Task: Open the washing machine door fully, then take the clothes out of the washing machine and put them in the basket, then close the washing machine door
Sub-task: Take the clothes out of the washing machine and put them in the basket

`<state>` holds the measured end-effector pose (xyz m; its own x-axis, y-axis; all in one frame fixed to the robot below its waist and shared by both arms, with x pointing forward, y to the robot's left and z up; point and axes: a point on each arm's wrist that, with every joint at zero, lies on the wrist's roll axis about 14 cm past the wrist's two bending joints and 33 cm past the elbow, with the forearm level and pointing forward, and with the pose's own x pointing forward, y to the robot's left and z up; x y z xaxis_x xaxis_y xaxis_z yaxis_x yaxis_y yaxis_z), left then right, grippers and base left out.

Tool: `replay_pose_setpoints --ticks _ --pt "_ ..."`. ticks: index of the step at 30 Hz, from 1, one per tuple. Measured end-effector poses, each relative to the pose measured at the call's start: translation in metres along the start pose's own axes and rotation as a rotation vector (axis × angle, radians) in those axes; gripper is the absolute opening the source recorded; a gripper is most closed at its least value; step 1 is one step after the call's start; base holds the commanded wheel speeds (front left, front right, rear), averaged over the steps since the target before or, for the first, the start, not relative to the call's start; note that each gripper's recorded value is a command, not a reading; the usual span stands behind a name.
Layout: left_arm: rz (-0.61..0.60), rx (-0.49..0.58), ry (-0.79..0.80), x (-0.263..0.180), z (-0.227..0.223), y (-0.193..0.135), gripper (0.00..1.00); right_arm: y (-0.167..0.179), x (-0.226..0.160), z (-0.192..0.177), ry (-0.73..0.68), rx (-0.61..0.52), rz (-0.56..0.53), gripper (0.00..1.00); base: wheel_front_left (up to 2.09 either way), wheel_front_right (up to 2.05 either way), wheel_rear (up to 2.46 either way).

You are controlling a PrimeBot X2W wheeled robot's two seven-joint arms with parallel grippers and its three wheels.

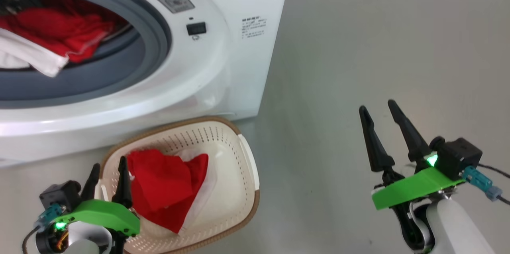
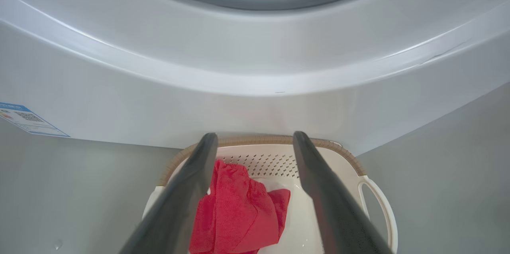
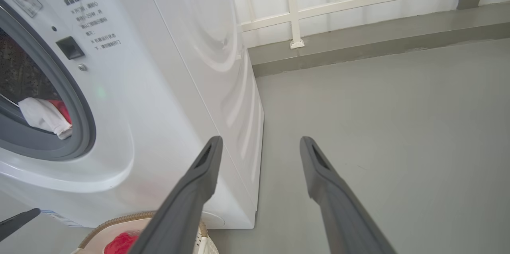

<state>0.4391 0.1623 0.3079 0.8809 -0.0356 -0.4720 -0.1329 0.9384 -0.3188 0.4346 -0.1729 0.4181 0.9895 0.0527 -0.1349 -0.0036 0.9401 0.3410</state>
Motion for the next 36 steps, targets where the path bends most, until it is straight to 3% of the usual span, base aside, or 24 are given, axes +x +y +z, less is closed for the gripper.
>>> replay_pose_setpoints --ticks 20,36 --pt "-0.062 0.059 -0.343 -0.069 0.100 -0.013 1.00 0.011 -0.041 0.032 -0.070 -0.022 0.039 1.00 0.00 0.00 0.00" --pt "-0.062 0.135 -0.464 -0.122 0.120 -0.007 1.00 0.011 -0.064 0.029 -0.061 -0.017 0.039 1.00 0.00 0.00 0.00"
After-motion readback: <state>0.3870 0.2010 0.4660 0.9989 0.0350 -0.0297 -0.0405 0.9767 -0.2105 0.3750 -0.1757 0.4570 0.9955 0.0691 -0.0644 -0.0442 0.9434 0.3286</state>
